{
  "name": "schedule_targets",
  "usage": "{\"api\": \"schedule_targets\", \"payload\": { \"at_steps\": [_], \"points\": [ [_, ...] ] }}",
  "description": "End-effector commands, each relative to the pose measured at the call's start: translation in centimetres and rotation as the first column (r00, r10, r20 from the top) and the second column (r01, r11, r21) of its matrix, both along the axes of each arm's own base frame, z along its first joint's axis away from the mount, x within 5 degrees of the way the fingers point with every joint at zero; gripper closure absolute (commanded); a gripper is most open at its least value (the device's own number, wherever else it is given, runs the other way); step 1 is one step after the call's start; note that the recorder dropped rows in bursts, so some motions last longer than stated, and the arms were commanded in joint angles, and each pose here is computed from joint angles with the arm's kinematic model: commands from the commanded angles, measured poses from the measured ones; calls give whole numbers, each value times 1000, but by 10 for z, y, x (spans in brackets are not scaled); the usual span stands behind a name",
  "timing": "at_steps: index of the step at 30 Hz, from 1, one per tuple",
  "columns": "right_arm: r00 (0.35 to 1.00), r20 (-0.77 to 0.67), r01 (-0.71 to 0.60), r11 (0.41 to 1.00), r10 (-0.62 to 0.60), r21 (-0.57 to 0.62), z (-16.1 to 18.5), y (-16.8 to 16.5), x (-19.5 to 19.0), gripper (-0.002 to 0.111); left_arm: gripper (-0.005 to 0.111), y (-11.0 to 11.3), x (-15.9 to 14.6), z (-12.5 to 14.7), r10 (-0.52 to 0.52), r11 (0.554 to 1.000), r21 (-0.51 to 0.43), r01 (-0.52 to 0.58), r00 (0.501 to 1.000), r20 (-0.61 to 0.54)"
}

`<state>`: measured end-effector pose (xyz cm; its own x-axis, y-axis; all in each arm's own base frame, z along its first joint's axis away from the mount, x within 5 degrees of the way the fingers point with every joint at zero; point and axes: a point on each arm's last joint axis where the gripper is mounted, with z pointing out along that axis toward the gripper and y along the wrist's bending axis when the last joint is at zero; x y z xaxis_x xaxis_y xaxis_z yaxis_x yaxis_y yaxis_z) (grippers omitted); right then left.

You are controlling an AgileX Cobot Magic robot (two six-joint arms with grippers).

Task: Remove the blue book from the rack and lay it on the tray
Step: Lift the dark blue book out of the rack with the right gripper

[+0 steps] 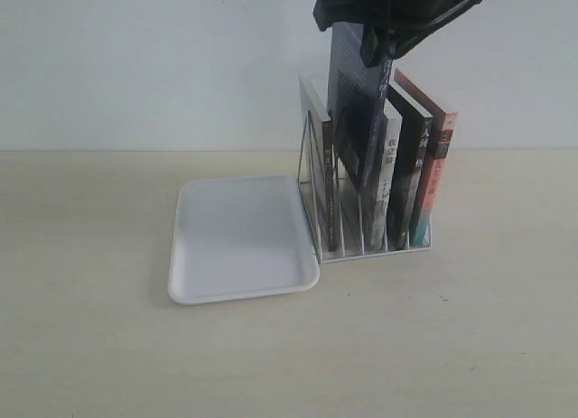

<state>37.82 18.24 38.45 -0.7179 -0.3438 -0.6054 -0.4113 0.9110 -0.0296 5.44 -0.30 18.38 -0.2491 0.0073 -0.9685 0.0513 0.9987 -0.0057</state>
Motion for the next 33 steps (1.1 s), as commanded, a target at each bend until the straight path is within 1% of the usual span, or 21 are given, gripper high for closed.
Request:
{"api": "schedule_targets", "payload": {
  "at_steps": [1, 6, 9, 12, 16, 18, 21, 23, 27, 29, 32, 33],
  "points": [
    [989, 145, -4, 999, -3, 49, 40, -10, -18, 108, 103, 0, 0, 0, 3, 1000, 3, -3, 1000, 16],
    [976, 219, -18, 995, -3, 95, 69, -18, -37, 108, 103, 0, 0, 0, 3, 1000, 3, -3, 1000, 16],
    [969, 245, -63, 991, 32, 120, 81, -20, -48, 108, 103, 0, 0, 0, 3, 1000, 3, -3, 1000, 16],
    [961, 262, -143, 973, 92, 182, 93, -17, -61, 108, 103, 0, 0, 0, 3, 1000, 3, -3, 1000, 16],
    [941, 287, -260, 927, 180, 272, 108, -11, -79, 108, 103, 0, 0, 0, 3, 1000, 3, -3, 1000, 16],
    [924, 308, -315, 907, 226, 280, 113, -8, -86, 108, 103, 0, 0, 0, 3, 1000, 3, -3, 1000, 16],
    [884, 333, -419, 870, 327, 259, 117, 2, -99, 108, 103, 0, 0, 0, 3, 1000, 3, -3, 1000, 16],
    [834, 334, -522, 823, 439, 222, 116, 14, -110, 108, 103, 0, 0, 0, 3, 1000, 3, -3, 1000, 16],
    [685, 324, -709, 700, 652, 90, 110, 39, -134, 108, 103, 0, 0, 0, 3, 1000, 3, -3, 1000, 16],
    [589, 317, -787, 616, 744, 17, 107, 50, -147, 108, 103, 0, 0, 0, 3, 1000, 3, -3, 1000, 16],
    [392, 349, -878, 459, 851, -135, 107, 66, -165, 108, 103, 0, 0, 0, 3, 1000, 3, -3, 1000, 16],
    [337, 345, -893, 414, 876, -178, 105, 71, -170, 108, 103, 0, 0, 0, 3, 1000, 3, -3, 1000, 16]
  ]
}}
